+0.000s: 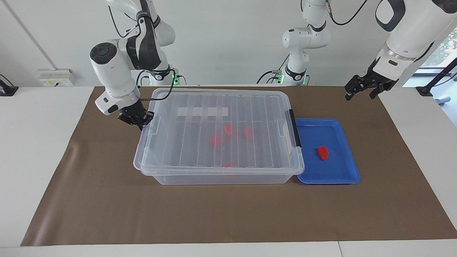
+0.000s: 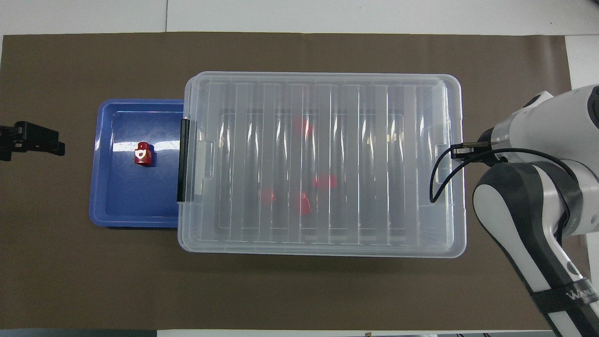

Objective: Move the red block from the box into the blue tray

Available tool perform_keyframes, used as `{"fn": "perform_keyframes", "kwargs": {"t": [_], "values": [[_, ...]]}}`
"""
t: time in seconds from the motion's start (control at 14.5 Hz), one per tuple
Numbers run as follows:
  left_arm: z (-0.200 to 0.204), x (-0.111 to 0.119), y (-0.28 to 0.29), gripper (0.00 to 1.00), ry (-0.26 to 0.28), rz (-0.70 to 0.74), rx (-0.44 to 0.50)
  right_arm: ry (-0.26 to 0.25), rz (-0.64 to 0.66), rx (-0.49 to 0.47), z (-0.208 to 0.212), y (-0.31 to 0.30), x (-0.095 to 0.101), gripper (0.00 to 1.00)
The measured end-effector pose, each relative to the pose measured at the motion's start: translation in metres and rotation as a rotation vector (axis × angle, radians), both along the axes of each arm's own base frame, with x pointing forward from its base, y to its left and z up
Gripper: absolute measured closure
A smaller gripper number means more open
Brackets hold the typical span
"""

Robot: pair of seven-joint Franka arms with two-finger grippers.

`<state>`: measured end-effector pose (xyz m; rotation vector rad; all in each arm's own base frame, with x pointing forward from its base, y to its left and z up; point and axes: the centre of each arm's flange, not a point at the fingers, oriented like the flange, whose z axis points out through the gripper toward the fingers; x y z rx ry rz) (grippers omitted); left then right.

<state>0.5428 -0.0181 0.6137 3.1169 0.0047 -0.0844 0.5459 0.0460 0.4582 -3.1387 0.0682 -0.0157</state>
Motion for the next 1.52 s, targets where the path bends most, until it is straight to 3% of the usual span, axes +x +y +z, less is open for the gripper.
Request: {"fn": "perform_keyframes", "kwargs": {"t": [0.48, 0.76, 0.9, 1.03, 1.31, 1.52], "values": [[0.000, 0.000, 0.000, 0.00, -0.001, -0.047, -0.003, 0.019, -0.004, -0.001, 0.011, -0.002, 0.001, 0.99], [0.000, 0.000, 0.000, 0.00, -0.001, -0.048, -0.003, 0.059, -0.044, -0.002, 0.089, -0.024, 0.002, 0.99], [0.000, 0.000, 0.000, 0.00, -0.001, -0.048, -0.003, 0.078, -0.068, 0.000, 0.127, -0.037, -0.005, 0.83], [0.000, 0.000, 0.000, 0.00, -0.001, -0.048, -0.003, 0.108, -0.089, 0.002, 0.145, -0.049, -0.014, 0.78], [0.000, 0.000, 0.000, 0.00, -0.001, -0.048, -0.003, 0.123, -0.100, 0.008, 0.149, -0.080, -0.020, 0.37], [0.000, 0.000, 0.000, 0.00, -0.001, -0.048, -0.003, 0.098, -0.076, 0.010, 0.150, -0.086, -0.017, 0.05]]}}
